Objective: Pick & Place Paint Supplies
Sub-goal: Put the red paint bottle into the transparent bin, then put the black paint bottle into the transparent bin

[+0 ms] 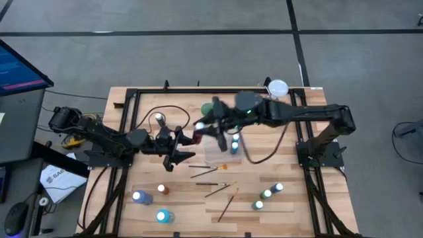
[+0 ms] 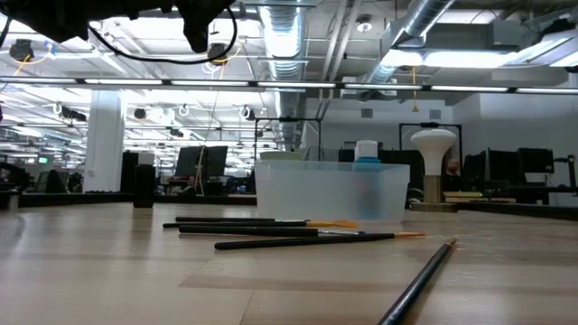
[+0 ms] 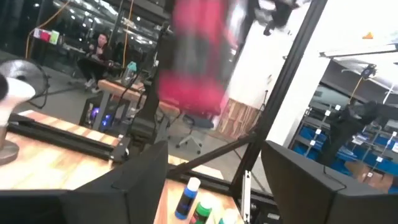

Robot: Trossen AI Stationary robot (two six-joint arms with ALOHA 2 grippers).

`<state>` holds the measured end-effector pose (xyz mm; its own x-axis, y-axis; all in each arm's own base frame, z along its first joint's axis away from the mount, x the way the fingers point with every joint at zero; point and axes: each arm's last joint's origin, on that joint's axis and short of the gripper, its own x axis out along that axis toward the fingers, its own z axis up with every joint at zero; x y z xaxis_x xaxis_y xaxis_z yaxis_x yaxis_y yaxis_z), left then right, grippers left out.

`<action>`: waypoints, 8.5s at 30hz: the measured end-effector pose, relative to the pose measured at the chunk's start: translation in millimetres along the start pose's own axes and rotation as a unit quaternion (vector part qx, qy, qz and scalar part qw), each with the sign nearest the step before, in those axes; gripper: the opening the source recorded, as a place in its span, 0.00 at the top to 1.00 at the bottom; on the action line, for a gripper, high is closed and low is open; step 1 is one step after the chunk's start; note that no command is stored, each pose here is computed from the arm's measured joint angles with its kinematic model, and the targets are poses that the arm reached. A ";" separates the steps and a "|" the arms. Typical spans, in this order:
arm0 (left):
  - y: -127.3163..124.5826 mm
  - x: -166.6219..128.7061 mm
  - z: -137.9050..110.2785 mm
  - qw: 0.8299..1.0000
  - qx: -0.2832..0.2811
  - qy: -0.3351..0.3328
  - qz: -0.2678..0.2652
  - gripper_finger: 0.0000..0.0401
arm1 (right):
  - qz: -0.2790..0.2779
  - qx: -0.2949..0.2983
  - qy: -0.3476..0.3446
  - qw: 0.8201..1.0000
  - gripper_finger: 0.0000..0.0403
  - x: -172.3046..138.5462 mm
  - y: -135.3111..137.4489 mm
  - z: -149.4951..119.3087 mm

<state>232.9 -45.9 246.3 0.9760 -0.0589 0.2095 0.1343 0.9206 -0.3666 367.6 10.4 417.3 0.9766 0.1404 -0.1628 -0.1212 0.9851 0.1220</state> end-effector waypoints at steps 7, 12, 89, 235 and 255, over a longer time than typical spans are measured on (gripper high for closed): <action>-0.1 -0.5 0.4 1.000 -0.023 0.000 0.000 0.38 | -0.092 -0.040 -0.018 0.995 0.73 -75.3 3.2 33.4; 0.3 -1.8 5.0 0.999 -0.050 -0.011 -0.001 0.40 | -0.160 -0.054 0.015 0.986 0.73 -113.3 5.4 35.7; 0.1 -20.4 45.3 0.994 0.012 -0.103 0.025 0.46 | -0.215 -0.024 0.185 0.959 0.73 -34.6 26.7 -227.4; 14.5 -20.8 50.8 0.984 0.014 -0.135 0.114 0.46 | -0.235 0.008 0.157 0.959 0.67 -57.5 26.1 -280.4; 14.9 -20.8 50.9 0.984 0.014 -0.135 0.115 0.46 | -0.210 -0.010 0.146 0.967 0.50 -54.0 30.8 -265.9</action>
<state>205.9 -11.3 282.7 0.8985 0.2532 0.3586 -0.0930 0.9081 -0.4083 264.0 59.6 169.5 0.8493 -0.2535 -0.4631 0.2694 0.9625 -0.0327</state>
